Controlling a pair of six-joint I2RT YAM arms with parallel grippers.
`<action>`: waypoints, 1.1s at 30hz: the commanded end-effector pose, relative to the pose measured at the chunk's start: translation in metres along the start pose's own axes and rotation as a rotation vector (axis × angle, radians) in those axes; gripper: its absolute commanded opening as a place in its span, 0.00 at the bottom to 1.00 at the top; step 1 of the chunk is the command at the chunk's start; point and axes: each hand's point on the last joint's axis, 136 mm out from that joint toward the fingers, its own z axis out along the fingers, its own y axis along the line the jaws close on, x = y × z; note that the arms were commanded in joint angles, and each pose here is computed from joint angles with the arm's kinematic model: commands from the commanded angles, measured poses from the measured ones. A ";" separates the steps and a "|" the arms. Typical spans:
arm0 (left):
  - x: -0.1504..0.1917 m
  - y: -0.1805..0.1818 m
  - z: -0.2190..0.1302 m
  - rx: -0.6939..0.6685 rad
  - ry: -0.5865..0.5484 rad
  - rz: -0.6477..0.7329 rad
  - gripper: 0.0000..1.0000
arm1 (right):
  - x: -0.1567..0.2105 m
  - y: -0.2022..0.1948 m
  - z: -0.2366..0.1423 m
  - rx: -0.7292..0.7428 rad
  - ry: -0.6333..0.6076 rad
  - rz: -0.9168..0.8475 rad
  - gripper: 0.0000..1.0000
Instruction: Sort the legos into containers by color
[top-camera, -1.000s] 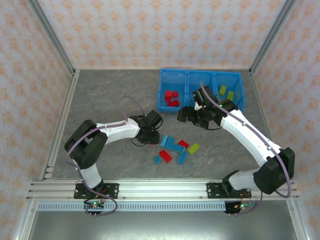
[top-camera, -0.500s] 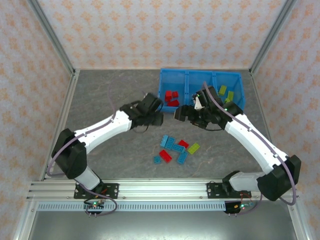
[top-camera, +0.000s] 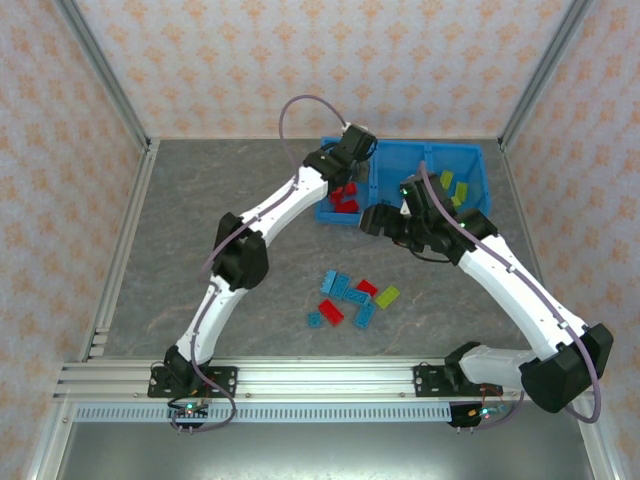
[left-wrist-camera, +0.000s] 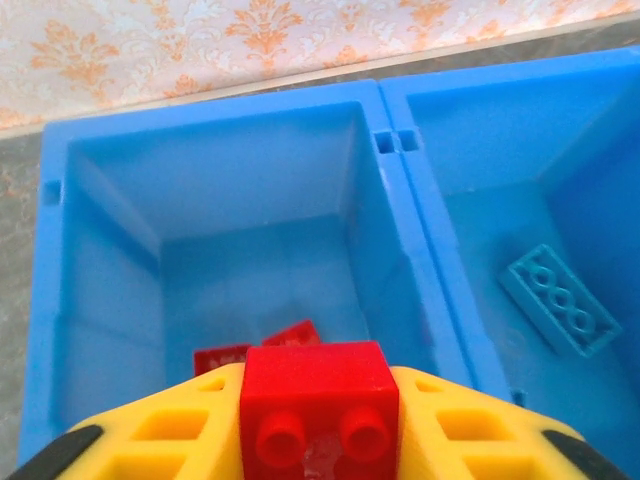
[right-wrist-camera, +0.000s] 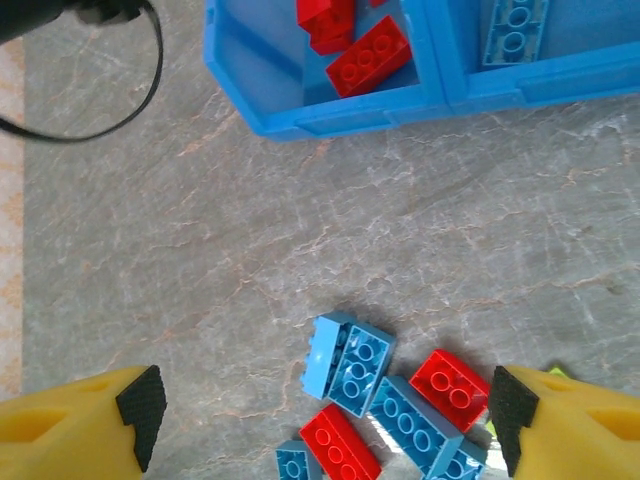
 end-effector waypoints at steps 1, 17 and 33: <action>-0.033 0.007 -0.013 -0.017 -0.073 0.016 0.45 | 0.002 -0.011 -0.019 0.046 -0.031 -0.037 0.86; -0.025 -0.018 -0.210 0.295 -0.219 0.064 0.49 | 0.064 -0.049 0.017 0.129 0.097 0.046 0.82; 0.123 0.088 -0.328 0.211 -0.310 0.676 0.67 | 0.148 -0.051 0.106 0.239 0.361 0.107 0.72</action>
